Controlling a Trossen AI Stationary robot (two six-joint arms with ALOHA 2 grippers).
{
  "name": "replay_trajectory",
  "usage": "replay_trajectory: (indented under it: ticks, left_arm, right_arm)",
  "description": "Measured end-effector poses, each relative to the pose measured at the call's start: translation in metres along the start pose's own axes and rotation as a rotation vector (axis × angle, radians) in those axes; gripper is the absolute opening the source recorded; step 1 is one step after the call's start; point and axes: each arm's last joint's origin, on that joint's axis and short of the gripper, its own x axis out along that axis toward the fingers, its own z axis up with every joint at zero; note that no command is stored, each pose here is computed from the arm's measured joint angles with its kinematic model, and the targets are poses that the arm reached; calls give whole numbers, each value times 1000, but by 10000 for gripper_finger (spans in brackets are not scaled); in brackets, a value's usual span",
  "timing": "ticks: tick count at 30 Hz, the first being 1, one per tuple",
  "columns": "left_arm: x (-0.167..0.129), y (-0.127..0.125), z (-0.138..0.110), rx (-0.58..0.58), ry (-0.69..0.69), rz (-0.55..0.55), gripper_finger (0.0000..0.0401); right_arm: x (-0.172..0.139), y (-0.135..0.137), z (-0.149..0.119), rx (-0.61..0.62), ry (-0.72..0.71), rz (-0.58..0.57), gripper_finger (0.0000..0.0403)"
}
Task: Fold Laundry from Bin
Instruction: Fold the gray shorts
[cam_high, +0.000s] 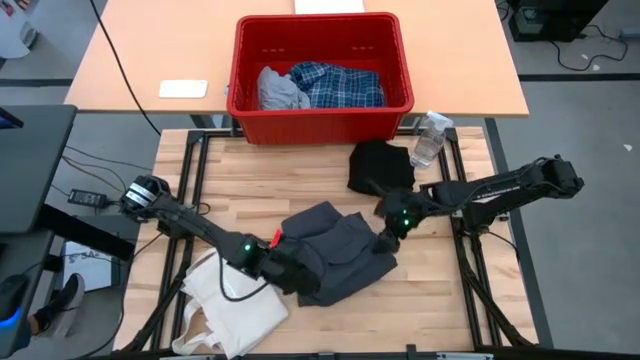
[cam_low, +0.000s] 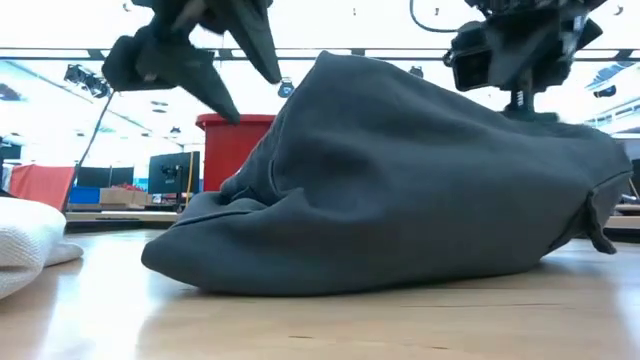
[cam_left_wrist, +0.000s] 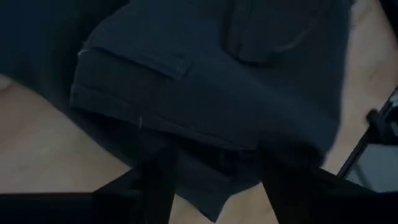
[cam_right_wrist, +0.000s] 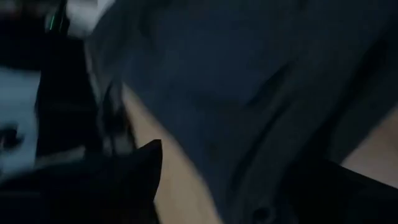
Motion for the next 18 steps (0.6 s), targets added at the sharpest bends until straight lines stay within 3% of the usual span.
replay_trajectory:
  ticks: [5,9,15,18]
  left_arm:
    - [19,11,10,-182,-6,-35,248]
    - [35,24,12,-327,-23,-86,266]
    - [53,45,17,-434,-45,-109,277]
    - [57,53,21,-445,-61,-72,257]
  right_arm:
    - [-14,-10,13,46,-166,-98,316]
    - [-17,-17,23,5,-273,-172,313]
    - [7,-36,39,-41,-214,-164,310]
    - [24,-47,45,-45,-172,-167,295]
